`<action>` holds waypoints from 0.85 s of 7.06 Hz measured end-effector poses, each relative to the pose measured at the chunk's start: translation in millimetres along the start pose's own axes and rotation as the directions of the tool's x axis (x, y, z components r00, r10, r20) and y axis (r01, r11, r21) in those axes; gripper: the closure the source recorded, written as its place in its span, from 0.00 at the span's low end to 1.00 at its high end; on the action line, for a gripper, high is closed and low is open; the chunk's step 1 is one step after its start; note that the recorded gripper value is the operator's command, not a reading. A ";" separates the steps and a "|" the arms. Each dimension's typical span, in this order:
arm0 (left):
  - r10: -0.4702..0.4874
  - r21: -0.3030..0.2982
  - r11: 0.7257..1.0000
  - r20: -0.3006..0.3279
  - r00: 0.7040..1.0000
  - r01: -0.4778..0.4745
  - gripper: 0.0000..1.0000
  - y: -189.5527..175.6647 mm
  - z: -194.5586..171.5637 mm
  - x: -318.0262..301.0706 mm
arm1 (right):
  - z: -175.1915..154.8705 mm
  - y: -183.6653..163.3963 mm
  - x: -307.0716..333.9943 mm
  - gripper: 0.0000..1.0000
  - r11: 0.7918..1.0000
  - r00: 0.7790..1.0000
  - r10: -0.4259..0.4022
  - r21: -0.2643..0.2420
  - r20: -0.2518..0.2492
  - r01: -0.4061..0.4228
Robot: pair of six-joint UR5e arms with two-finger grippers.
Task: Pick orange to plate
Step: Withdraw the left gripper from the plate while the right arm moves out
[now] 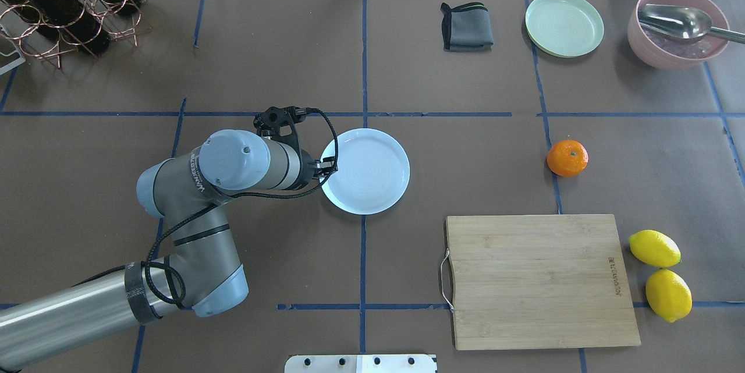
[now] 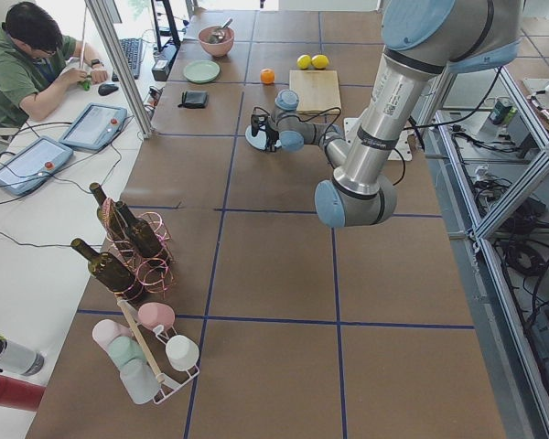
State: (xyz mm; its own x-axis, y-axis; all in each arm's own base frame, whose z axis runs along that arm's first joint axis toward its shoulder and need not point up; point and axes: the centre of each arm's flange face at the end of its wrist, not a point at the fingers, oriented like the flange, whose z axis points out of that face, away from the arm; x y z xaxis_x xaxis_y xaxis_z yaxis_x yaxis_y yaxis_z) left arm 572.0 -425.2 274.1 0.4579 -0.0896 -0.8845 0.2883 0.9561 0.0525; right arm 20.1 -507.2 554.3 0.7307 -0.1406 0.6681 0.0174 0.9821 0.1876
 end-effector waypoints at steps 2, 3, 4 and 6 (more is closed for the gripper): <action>0.083 0.007 0.997 -0.008 0.997 -0.083 0.00 -16.8 -21.8 -1.0 | -3.8 -4.3 -4.0 0.00 1.000 1.000 -0.010 0.010 0.001 0.010; 0.159 -0.011 0.987 0.018 0.987 -0.159 0.00 -39.4 -48.5 -16.2 | -5.3 -7.0 -8.7 0.00 1.000 1.000 -0.018 0.014 0.003 0.018; 0.246 -0.032 0.969 0.059 0.967 -0.245 0.00 -68.0 -89.4 -45.6 | -4.1 -10.5 -17.6 0.00 0.999 0.999 -0.038 0.014 0.007 0.038; 0.357 -0.026 0.933 0.177 0.917 -0.358 0.00 -127.9 -171.1 -133.1 | 7.9 -21.1 -50.6 0.00 0.992 0.992 -0.122 0.022 0.023 0.121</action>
State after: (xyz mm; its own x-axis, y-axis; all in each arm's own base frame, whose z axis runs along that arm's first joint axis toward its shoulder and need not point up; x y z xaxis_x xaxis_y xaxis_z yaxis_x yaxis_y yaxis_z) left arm 330.2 -487.9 305.7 0.6718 0.2100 -0.7103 0.0827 0.9317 0.3537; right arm -22.6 -521.8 522.3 0.7071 -0.2618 0.6569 0.0907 0.9549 0.2828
